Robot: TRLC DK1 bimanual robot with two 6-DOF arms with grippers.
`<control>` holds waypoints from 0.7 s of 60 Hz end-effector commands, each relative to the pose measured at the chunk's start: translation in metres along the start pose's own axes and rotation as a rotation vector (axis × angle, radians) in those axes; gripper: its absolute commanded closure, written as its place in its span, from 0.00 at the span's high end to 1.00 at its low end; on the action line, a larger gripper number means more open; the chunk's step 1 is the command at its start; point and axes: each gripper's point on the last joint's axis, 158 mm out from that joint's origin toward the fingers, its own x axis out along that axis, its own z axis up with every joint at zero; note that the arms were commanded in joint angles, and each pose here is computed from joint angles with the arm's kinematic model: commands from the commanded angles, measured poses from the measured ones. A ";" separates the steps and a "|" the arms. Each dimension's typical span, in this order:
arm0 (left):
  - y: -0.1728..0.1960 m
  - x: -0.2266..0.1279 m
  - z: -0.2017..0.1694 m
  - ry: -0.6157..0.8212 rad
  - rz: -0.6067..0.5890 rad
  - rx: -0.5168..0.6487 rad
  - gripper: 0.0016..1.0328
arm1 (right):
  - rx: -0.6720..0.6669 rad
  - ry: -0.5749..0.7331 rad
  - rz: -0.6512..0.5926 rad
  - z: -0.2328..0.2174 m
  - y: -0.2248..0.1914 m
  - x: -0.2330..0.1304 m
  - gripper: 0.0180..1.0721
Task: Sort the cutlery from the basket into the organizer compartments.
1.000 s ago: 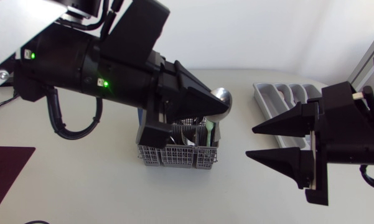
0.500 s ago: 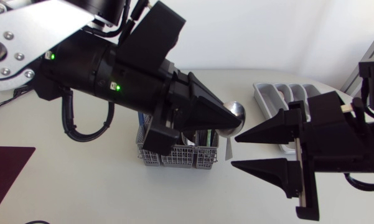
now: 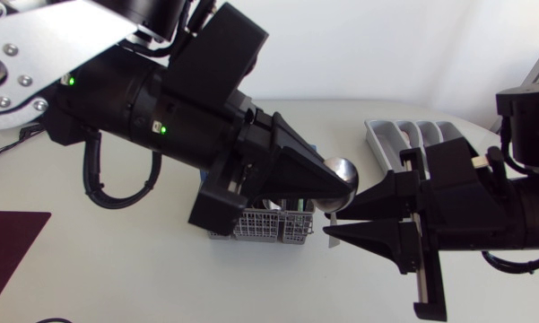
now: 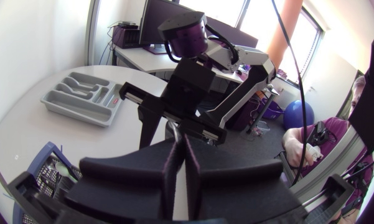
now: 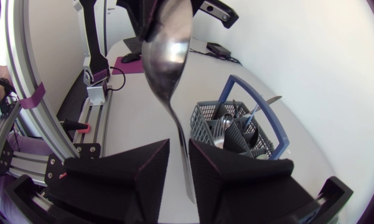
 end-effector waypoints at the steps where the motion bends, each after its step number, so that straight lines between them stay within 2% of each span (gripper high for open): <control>1: -0.006 -0.002 0.012 -0.020 -0.028 -0.005 0.03 | 0.001 0.002 0.027 -0.005 0.008 0.005 0.11; 17: 0.000 -0.006 0.013 -0.028 -0.012 -0.014 0.05 | 0.021 0.007 0.038 -0.009 0.013 0.004 0.06; 27: 0.003 -0.011 0.018 -0.041 0.003 -0.016 0.32 | 0.035 0.027 0.059 -0.016 0.019 0.005 0.06; 34: 0.007 -0.018 0.029 -0.065 0.022 -0.014 0.60 | 0.047 0.045 0.070 -0.023 0.023 0.007 0.06; 42: 0.026 -0.039 0.053 -0.131 0.093 -0.027 0.71 | 0.069 0.073 0.049 -0.032 0.019 0.004 0.06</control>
